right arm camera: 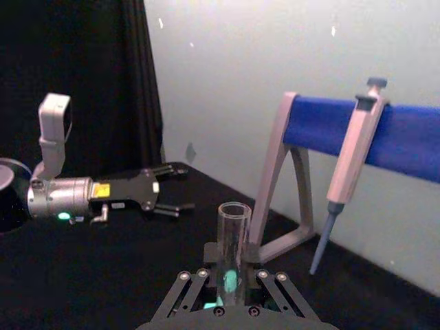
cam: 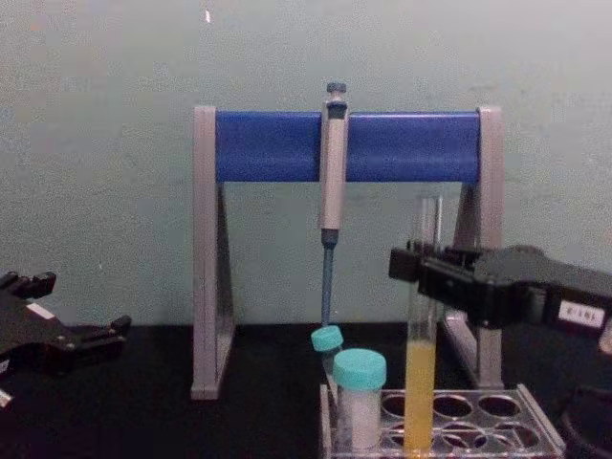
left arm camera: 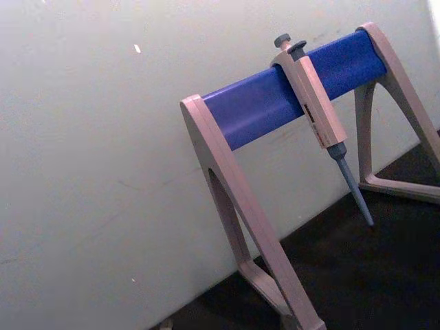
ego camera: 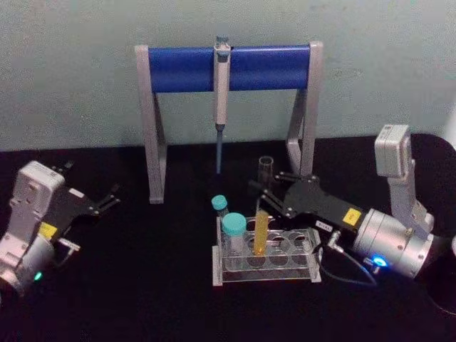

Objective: Pick up the test tube from the test tube rack, shake it, then place it back into the test tube rack.

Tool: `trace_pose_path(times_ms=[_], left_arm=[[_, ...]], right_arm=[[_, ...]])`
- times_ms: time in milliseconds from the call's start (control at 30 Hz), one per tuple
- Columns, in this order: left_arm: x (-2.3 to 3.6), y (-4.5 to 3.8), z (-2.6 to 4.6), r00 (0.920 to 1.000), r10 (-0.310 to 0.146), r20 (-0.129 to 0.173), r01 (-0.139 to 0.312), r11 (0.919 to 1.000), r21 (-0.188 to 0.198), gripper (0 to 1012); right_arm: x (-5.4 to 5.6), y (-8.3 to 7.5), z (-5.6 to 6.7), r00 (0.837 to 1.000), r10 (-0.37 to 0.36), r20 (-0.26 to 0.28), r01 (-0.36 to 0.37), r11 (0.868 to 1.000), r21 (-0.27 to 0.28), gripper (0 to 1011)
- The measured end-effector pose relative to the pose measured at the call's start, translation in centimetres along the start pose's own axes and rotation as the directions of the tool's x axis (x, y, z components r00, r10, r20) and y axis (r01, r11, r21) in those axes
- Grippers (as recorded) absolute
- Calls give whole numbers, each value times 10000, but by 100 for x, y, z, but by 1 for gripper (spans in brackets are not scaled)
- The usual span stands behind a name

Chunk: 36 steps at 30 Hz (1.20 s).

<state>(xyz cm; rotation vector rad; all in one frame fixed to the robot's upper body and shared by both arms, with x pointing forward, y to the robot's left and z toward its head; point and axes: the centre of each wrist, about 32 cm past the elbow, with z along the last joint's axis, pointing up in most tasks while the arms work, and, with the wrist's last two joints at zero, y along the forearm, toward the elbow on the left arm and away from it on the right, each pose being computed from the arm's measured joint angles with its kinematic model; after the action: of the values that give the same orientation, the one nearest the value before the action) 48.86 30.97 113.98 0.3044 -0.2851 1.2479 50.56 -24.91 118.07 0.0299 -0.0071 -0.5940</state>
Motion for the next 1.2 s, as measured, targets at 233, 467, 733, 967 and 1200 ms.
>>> trace_pose_path(times_ms=[233, 467, 733, 967, 1200], left_arm=[[0, 0, 0, 10000, 0, 0, 0, 10000, 0, 1001], [0, 0, 0, 10000, 0, 0, 0, 10000, 0, 1001], [0, 0, 0, 10000, 1, 0, -1, 10000, 0, 1001], [0, 0, 0, 10000, 0, 0, 0, 10000, 0, 1001], [0, 0, 0, 10000, 0, 0, 0, 10000, 0, 1001]], right_arm=[[-10, 10, 140, 9996, 60, 290, -72, 9992, 401, 234], [43, 67, 250, 9963, -496, 704, 438, 9957, 818, 234], [109, 137, 275, 9893, -1130, 919, 1014, 9874, 1217, 234], [149, 176, 265, 9860, -1404, 894, 1283, 9833, 1292, 234], [187, 156, 271, 9803, -1705, 991, 1578, 9795, 1250, 234]])
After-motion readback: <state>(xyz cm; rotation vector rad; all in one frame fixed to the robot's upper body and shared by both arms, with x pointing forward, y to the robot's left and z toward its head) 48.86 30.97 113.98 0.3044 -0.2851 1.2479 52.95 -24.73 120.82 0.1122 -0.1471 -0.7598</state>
